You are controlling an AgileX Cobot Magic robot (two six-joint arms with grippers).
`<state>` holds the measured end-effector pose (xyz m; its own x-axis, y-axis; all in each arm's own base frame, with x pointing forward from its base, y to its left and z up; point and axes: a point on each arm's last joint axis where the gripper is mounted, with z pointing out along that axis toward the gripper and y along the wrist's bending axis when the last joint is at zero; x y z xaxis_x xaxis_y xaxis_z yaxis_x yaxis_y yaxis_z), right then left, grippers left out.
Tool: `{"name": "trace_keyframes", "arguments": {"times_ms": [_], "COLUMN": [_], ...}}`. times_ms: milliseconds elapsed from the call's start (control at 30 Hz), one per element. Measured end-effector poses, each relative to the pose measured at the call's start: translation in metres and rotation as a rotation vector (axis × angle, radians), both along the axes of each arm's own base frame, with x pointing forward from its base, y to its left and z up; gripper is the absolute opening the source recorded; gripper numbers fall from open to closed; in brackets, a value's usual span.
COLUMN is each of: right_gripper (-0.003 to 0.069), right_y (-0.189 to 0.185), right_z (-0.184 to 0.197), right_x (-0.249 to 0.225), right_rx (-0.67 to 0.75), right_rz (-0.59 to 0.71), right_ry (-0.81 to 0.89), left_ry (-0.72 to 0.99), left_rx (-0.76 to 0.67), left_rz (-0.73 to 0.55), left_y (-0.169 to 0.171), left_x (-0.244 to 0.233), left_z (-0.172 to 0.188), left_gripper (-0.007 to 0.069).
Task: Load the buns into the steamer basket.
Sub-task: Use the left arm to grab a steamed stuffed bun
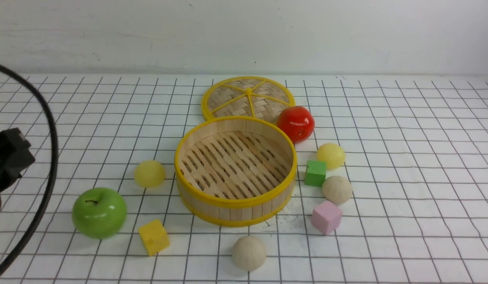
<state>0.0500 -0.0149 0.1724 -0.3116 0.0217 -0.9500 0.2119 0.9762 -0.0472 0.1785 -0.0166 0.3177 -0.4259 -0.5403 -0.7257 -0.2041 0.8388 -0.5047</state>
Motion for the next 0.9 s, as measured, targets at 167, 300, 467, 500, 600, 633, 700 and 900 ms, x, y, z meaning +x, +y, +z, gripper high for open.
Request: {"name": "trace_keyframes", "arguments": {"times_ms": [167,300,467,500,600,633,700,900], "right_gripper": [0.0239,0.0239,0.0239,0.0239,0.0239,0.0239,0.0239,0.0239], "right_y": [0.0,0.0,0.0,0.0,0.0,0.0,0.0,0.0], "right_z": [0.0,0.0,0.0,0.0,0.0,0.0,0.0,0.0], "right_x": [0.0,0.0,0.0,0.0,0.0,0.0,0.0,0.0], "right_rx": [0.0,0.0,0.0,0.0,0.0,0.0,0.0,0.0], "right_rz": [0.0,0.0,0.0,0.0,0.0,0.0,0.0,0.0], "right_ry": [0.0,0.0,0.0,0.0,0.0,0.0,0.0,0.0], "left_ry": [0.122,0.111,-0.022,-0.078,-0.116,-0.114,-0.11,-0.001], "left_rx": [0.07,0.106,0.072,0.058,0.048,0.048,0.049,0.019], "left_rz": [-0.026,-0.053,-0.057,-0.056,-0.055,-0.056,-0.056,-0.046], "left_y": [-0.002,-0.006,-0.01,-0.012,-0.014,-0.014,-0.014,-0.014], "left_x": [0.028,0.055,0.082,0.094,0.105,0.107,0.108,0.104], "left_z": [0.007,0.017,0.018,0.015,0.011,0.008,0.007,-0.001], "left_gripper": [0.0238,0.0238,0.0238,0.0238,0.0238,0.0238,0.0238,0.0238]}}
